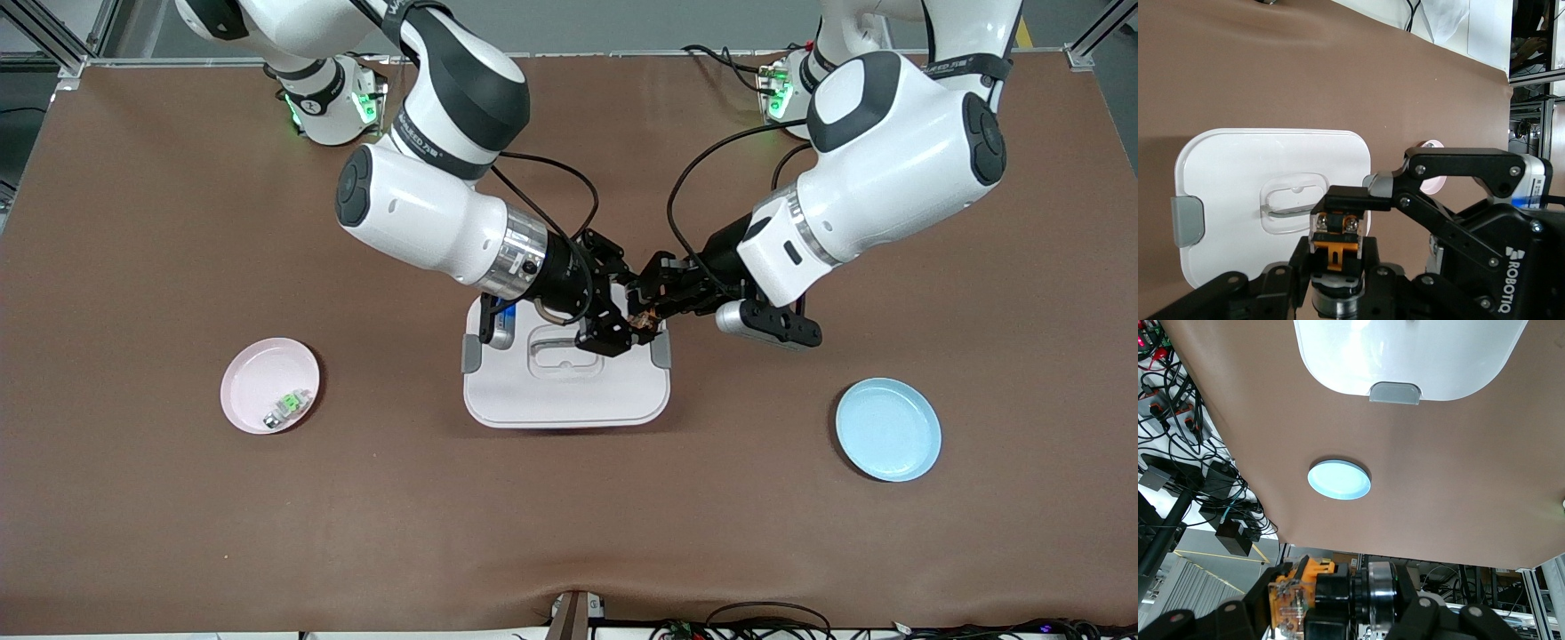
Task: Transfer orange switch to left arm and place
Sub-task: 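Close the left gripper on the switch and open the right gripper, then carry the switch toward the blue plate while the right gripper withdraws, then lower the switch onto the blue plate with the left gripper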
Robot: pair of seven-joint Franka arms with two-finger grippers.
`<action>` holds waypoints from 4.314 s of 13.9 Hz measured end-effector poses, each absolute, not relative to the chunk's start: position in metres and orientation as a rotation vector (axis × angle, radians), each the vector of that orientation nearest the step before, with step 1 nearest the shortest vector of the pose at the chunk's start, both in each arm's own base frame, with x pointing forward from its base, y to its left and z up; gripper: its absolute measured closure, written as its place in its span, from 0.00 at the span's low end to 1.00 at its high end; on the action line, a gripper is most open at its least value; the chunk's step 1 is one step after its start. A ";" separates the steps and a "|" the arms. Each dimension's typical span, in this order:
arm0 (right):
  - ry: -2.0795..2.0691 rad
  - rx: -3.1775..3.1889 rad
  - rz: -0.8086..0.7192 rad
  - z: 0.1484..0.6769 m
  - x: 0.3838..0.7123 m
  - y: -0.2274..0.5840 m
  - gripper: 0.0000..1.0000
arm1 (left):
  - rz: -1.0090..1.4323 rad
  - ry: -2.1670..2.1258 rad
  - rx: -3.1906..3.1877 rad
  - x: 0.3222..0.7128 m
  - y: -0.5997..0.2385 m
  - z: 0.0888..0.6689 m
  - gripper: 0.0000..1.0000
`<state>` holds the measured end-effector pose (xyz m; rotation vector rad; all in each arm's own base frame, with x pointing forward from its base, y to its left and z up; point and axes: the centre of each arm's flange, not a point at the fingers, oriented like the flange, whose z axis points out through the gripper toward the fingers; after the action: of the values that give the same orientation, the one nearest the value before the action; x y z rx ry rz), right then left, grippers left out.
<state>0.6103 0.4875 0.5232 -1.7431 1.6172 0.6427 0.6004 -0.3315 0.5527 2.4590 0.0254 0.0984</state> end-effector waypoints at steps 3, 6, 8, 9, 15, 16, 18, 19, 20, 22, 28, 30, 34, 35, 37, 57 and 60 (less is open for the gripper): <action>1.616 -1.735 0.635 0.525 0.612 0.486 0.02 | 0.090 0.059 2.458 0.601 -0.330 0.553 0.65; 1.616 -1.732 0.630 0.526 0.613 0.485 0.00 | 0.094 0.069 2.460 0.604 -0.326 0.552 0.65; 1.619 -1.737 0.626 0.526 0.615 0.481 0.00 | 0.109 0.058 2.483 0.604 -0.324 0.552 0.65; 1.613 -1.766 0.630 0.524 0.616 0.478 0.00 | 0.123 0.049 2.504 0.605 -0.322 0.551 0.65; 1.413 -2.110 0.696 0.500 0.639 0.410 0.00 | 0.190 0.073 2.639 0.628 -0.269 0.544 0.65; 1.387 -2.151 0.695 0.499 0.644 0.393 0.00 | 0.182 0.078 2.674 0.632 -0.255 0.540 0.65; 1.312 -2.272 0.663 0.497 0.651 0.364 0.00 | 0.176 0.088 2.733 0.640 -0.229 0.533 0.65; 1.267 -2.334 0.649 0.495 0.653 0.351 0.00 | 0.170 0.082 2.750 0.644 -0.218 0.528 0.65; 1.227 -2.381 0.638 0.495 0.655 0.338 0.00 | 0.161 0.070 2.774 0.647 -0.209 0.522 0.65; 1.156 -2.464 0.586 0.504 0.659 0.310 0.00 | 0.161 0.058 2.846 0.655 -0.190 0.507 0.65; 0.885 -2.705 0.464 0.520 0.663 0.241 0.00 | 0.120 -0.211 2.970 0.680 -0.113 0.453 0.65; 0.749 -2.791 0.429 0.520 0.664 0.222 0.00 | 0.091 -0.341 2.971 0.685 -0.084 0.432 0.65; 0.345 -2.969 0.366 0.511 0.670 0.185 0.00 | 0.025 -0.677 3.002 0.688 -0.029 0.399 0.65; 0.264 -2.989 0.360 0.510 0.672 0.173 0.00 | 0.005 -0.763 2.999 0.687 -0.019 0.393 0.65; 0.168 -3.000 0.354 0.508 0.677 0.145 0.00 | -0.036 -0.917 2.968 0.686 0.002 0.377 0.65; -0.005 -3.121 0.161 0.557 0.682 0.002 0.00 | 0.033 -2.128 2.284 0.707 0.020 0.225 0.65; 0.023 -3.123 0.172 0.580 0.668 -0.011 0.00 | 0.031 -2.167 2.246 0.707 0.023 0.223 0.65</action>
<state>0.6676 -0.0113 0.5797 -3.1232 0.0226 0.1717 0.7068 0.0231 0.2230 2.2462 -2.1665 0.0312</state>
